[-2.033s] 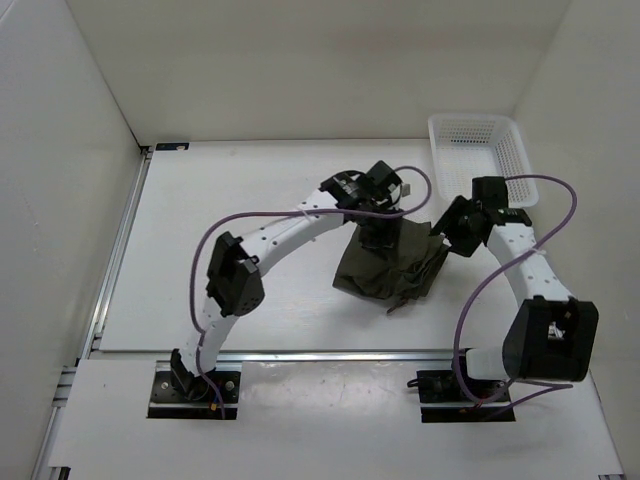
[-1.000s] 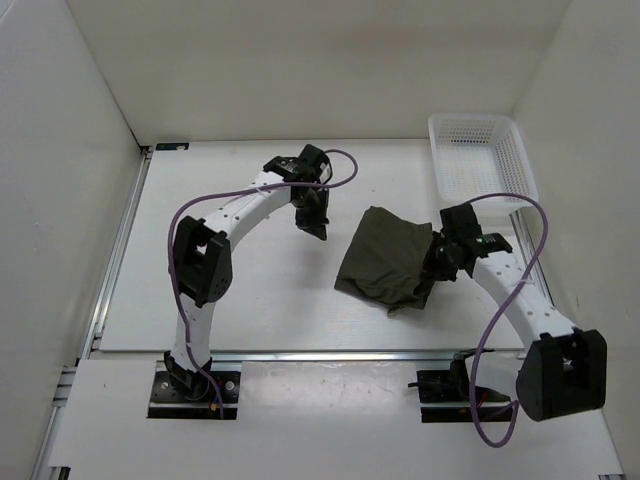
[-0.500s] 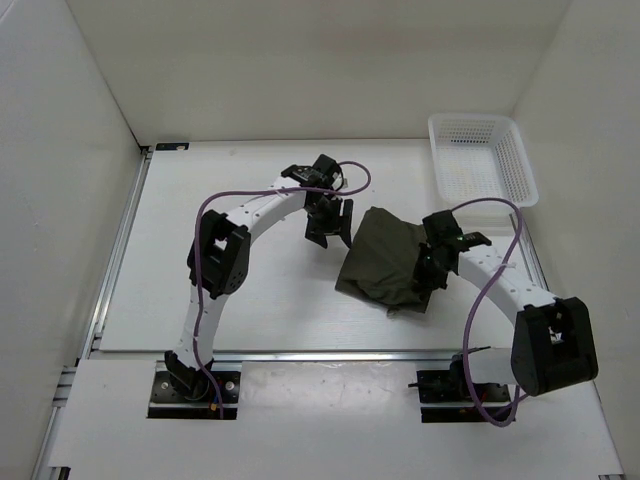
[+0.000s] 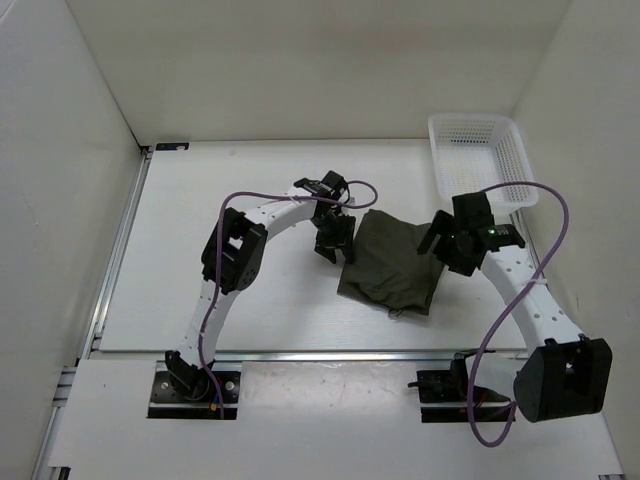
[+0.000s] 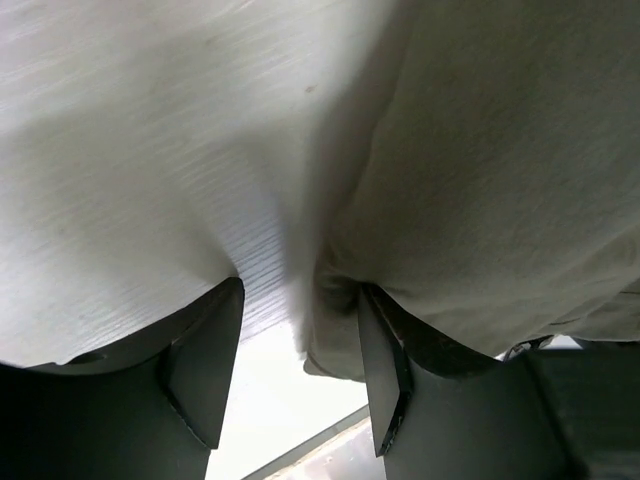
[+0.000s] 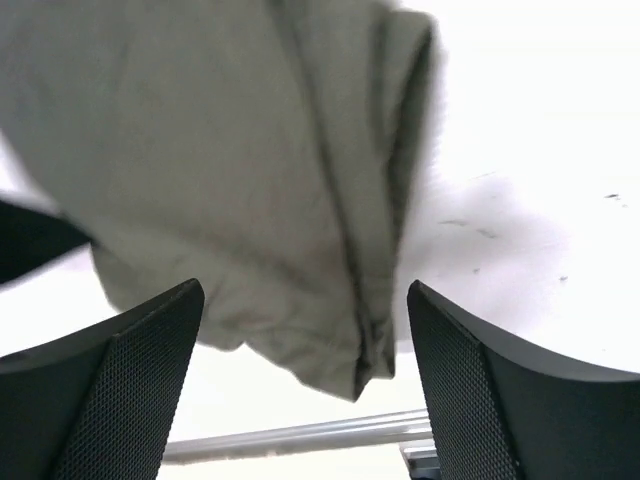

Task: Fold and stack the shorts
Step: Fold the shorts

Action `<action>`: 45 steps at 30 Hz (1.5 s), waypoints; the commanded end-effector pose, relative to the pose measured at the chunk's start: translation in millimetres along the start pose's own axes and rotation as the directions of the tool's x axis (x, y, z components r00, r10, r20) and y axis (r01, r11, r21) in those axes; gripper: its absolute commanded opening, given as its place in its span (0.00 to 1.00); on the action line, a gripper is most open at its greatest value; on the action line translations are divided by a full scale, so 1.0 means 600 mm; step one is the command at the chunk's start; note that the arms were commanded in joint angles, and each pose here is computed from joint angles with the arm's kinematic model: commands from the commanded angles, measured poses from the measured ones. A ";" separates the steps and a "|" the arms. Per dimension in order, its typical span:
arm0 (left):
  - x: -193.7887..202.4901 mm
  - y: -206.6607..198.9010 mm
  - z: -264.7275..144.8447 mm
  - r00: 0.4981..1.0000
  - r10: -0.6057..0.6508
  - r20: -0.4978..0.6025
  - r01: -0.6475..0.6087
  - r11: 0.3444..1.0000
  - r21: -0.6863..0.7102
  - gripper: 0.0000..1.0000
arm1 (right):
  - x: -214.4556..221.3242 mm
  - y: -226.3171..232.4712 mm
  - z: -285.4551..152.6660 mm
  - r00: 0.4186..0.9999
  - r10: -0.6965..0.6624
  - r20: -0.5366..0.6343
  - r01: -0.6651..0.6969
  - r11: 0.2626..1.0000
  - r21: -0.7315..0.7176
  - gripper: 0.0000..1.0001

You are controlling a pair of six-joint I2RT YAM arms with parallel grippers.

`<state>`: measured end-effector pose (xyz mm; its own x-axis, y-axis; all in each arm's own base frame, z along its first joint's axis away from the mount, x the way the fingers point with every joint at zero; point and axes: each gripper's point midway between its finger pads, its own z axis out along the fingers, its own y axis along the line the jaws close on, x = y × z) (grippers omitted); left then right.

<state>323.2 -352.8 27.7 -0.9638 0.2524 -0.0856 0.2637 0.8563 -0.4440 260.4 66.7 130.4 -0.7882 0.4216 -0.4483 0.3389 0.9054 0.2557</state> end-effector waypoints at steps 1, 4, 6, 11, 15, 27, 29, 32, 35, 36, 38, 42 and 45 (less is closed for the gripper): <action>-0.010 -0.016 -0.057 0.995 0.036 0.097 -0.034 0.999 -0.018 0.61 | -0.011 -0.030 0.024 0.998 0.060 -0.031 -0.058 0.995 0.076 0.88; -0.003 -0.013 -0.083 0.991 0.033 0.128 -0.027 0.999 -0.045 0.61 | -0.014 -0.030 0.058 0.995 0.074 -0.062 -0.070 0.995 0.070 0.84; -0.006 -0.006 -0.103 0.987 0.031 0.158 -0.021 0.998 -0.063 0.61 | -0.019 -0.019 0.078 0.996 0.059 -0.060 -0.057 0.998 0.038 0.77; -0.006 -0.003 -0.175 0.971 0.014 0.239 -0.001 0.998 -0.057 0.60 | -0.002 0.007 0.161 0.985 -0.007 -0.171 0.003 1.000 -0.023 0.38; -0.001 -0.001 -0.226 0.956 0.011 0.293 0.007 0.998 -0.061 0.60 | 0.029 0.081 0.185 0.968 -0.109 -0.225 0.094 0.992 -0.078 0.13; -0.027 0.112 -0.248 0.944 -0.068 0.322 0.132 0.975 -0.179 0.31 | 0.039 0.250 0.188 0.940 -0.283 -0.190 0.254 0.953 -0.164 0.11; -0.031 0.141 -0.243 0.943 -0.083 0.322 0.150 0.970 -0.190 0.13 | 0.046 0.255 0.186 0.934 -0.301 -0.194 0.268 0.947 -0.178 0.11; -0.052 0.173 -0.227 0.944 -0.102 0.315 0.169 0.967 -0.192 0.10 | 0.043 0.256 0.181 0.933 -0.309 -0.185 0.276 0.943 -0.185 0.11; -0.088 0.189 -0.188 0.946 -0.119 0.302 0.178 0.968 -0.176 0.10 | 0.043 0.256 0.181 0.933 -0.309 -0.185 0.276 0.943 -0.185 0.11; -0.092 0.190 -0.176 0.950 -0.124 0.288 0.177 0.970 -0.166 0.10 | 0.043 0.256 0.181 0.933 -0.309 -0.185 0.276 0.943 -0.185 0.11; -0.105 0.208 -0.140 0.954 -0.134 0.267 0.186 0.965 -0.182 0.10 | 0.050 0.249 0.182 0.929 -0.310 -0.200 0.277 0.945 -0.175 0.11; -0.095 0.242 -0.111 0.954 -0.176 0.242 0.233 0.945 -0.228 0.10 | 0.057 0.250 0.180 0.925 -0.318 -0.209 0.285 0.942 -0.175 0.11; -0.102 0.245 -0.173 0.930 -0.178 0.323 0.262 0.935 -0.239 0.10 | 0.049 0.244 0.175 0.926 -0.326 -0.191 0.299 0.941 -0.157 0.11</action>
<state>413.2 -209.7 20.1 -0.9823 -0.0300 -0.1850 0.0159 0.9703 -0.2415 338.4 220.0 50.7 -0.9475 0.1020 -0.3030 0.0196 0.9645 0.2634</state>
